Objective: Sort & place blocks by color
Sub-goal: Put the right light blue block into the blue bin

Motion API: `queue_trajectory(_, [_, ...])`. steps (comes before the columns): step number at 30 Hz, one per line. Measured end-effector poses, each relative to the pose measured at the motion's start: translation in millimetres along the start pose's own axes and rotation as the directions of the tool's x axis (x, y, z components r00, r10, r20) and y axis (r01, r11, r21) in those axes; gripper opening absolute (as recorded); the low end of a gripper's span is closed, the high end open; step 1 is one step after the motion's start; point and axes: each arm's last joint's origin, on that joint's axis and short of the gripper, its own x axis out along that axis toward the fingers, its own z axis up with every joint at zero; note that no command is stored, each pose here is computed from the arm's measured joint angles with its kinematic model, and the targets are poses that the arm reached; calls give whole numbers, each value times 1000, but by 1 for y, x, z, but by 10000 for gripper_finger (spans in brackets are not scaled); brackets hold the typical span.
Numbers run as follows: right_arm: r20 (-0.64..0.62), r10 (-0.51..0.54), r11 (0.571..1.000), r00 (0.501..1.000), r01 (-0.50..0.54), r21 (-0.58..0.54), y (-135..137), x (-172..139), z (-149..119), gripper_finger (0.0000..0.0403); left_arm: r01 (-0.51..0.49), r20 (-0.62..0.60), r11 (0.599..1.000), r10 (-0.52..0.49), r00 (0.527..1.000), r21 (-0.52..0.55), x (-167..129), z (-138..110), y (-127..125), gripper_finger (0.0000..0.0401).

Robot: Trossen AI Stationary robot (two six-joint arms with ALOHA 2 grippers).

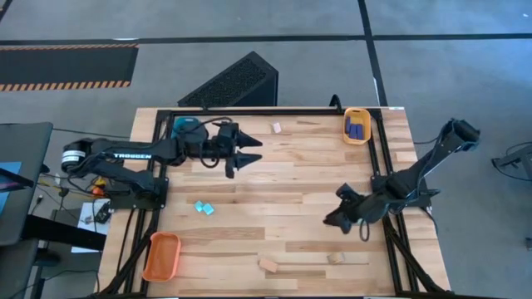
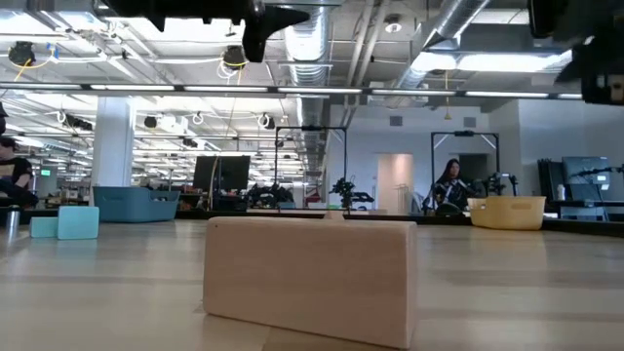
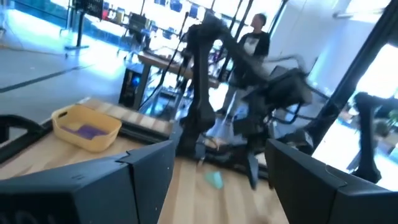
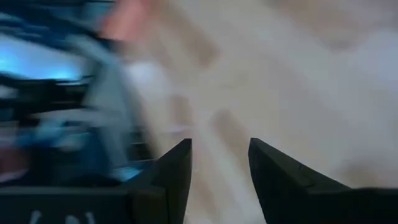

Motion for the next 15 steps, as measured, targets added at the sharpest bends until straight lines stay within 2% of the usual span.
queue_trajectory(3, [-8,172,985,985,-172,6,5,-5,1,171,8,20,1000,-7,1000,-29,-4,5,-3,240])
queue_trajectory(6, [15,206,978,978,-205,-46,5,-17,6,162,27,50,997,-23,998,-71,-7,9,-6,240])
queue_trajectory(8, [66,125,990,990,-119,-79,-4,-23,9,156,19,86,995,-10,996,-97,-7,12,-9,240])
queue_trajectory(11, [137,-91,992,986,101,-72,-26,-27,9,144,-68,85,983,84,993,-169,-6,7,-12,240])
queue_trajectory(13, [122,-228,972,966,233,-32,-40,-28,7,135,-103,76,973,122,990,-208,-5,3,-16,240])
queue_trajectory(15, [56,-338,941,940,339,-17,-51,-28,2,127,-99,69,968,118,991,-232,-4,0,-23,240])
